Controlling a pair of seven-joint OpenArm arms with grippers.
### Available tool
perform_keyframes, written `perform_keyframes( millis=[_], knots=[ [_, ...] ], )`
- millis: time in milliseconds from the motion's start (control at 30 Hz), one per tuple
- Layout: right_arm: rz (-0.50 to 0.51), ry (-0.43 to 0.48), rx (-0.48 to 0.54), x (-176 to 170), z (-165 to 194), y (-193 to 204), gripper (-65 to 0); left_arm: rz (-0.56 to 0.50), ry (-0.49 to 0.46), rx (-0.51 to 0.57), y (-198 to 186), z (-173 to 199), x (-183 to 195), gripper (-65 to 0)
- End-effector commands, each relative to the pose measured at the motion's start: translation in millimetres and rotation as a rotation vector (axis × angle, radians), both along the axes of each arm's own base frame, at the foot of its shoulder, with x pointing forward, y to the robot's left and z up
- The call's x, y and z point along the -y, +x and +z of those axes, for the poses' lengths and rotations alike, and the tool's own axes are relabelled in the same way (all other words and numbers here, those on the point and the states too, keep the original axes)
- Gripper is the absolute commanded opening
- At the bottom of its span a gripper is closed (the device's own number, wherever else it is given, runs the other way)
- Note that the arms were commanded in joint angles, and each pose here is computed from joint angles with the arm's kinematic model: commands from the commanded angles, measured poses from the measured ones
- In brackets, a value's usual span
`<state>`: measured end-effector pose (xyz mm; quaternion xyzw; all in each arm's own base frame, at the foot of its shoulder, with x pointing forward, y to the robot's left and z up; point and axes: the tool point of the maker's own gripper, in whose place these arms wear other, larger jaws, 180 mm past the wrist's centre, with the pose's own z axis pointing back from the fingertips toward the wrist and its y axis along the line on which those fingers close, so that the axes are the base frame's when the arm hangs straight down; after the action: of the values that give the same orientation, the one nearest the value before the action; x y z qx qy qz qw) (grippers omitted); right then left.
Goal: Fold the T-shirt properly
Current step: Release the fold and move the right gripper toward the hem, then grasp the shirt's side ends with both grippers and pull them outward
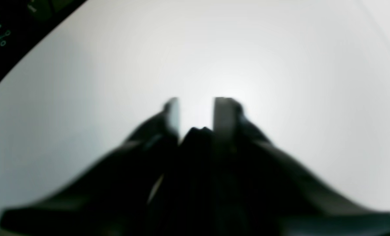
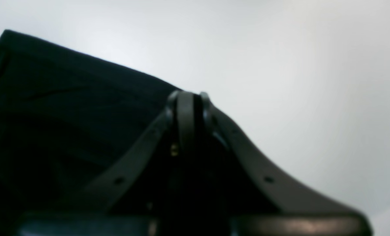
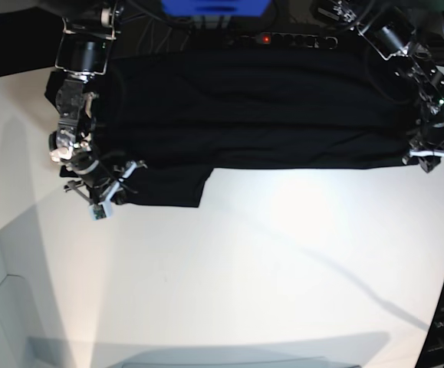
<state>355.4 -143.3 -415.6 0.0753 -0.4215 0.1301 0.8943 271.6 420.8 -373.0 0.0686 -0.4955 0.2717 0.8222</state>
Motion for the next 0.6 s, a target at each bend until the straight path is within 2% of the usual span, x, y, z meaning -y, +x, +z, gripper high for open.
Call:
perform_keyframes(
  millis=[0, 133, 233, 367, 500, 567],
  knots=[
    [0.005, -0.001, 0.041, 2.0, 13.7, 10.1, -65.0, 0.000, 0.032, 0.049, 8.1, 18.0, -7.9, -56.9],
    [0.005, -0.001, 0.043, 2.0, 14.3, 10.7, -65.0, 0.000, 0.031, 0.041, 6.3, 16.3, -7.7, -65.0],
    [0.005, -0.001, 0.044, 2.0, 14.8, 11.4, -65.0, -0.006, 0.029, 0.042, 5.6, 16.0, -6.7, -64.8],
    [0.006, -0.002, 0.049, 2.1, 16.4, 11.9, -65.0, -0.094, 0.057, 0.058, 9.8, 26.5, 4.6, -64.8],
    [0.007, -0.019, 0.115, 2.9, 39.6, 17.0, -65.0, -0.123, 0.097, 0.062, 9.4, 48.5, 12.8, -64.8],
    [0.009, -0.026, 0.137, 2.3, 47.3, 14.7, -65.0, -0.098, 0.114, 0.074, 0.0, 58.0, 9.7, -64.8]
  ],
)
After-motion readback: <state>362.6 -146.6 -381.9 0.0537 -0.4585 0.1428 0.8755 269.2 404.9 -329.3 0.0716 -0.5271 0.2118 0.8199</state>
